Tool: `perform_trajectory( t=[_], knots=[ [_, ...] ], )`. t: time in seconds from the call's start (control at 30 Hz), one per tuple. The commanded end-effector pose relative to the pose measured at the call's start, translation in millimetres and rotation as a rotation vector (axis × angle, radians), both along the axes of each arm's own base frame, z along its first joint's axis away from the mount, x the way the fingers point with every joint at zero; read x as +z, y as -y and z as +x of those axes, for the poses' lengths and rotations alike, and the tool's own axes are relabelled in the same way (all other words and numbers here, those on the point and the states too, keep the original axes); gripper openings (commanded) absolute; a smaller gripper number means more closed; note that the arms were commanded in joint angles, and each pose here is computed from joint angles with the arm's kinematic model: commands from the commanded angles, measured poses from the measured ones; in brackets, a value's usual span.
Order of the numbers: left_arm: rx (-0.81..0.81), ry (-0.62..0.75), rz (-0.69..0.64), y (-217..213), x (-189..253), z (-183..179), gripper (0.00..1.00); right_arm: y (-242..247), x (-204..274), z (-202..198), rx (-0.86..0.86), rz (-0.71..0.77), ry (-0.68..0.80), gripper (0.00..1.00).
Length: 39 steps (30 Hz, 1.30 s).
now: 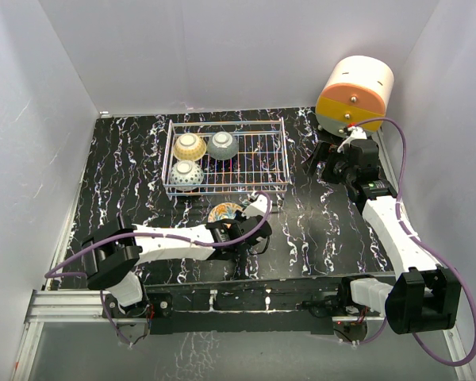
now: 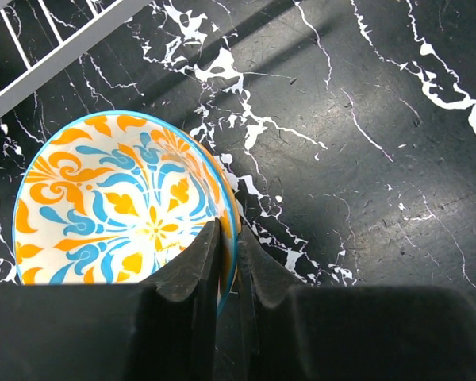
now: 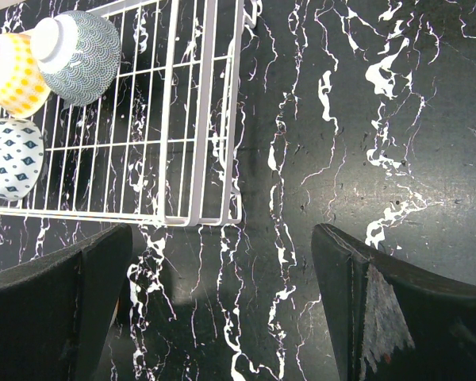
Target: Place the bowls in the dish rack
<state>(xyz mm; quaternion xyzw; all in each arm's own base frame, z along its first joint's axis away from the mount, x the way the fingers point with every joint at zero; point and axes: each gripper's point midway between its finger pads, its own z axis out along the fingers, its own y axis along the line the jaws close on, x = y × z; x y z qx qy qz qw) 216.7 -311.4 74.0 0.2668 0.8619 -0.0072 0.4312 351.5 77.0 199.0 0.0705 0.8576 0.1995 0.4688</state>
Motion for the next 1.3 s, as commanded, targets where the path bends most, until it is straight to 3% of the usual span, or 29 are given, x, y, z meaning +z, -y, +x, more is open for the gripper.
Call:
perform_trajectory(
  t=[0.0,0.63,1.27],
  knots=[
    [0.05,0.052,0.011,-7.2,22.9,9.0,0.0,2.4,20.4,4.4,-0.004,0.004,0.083,1.0],
    [0.023,0.088,-0.02,0.3,63.3,12.7,0.0,2.6,19.2,4.7,-0.006,0.005,0.08,1.0],
    [0.026,0.161,0.18,-6.0,35.0,14.0,0.0,2.0,17.9,5.8,-0.002,0.005,0.077,1.0]
  ],
)
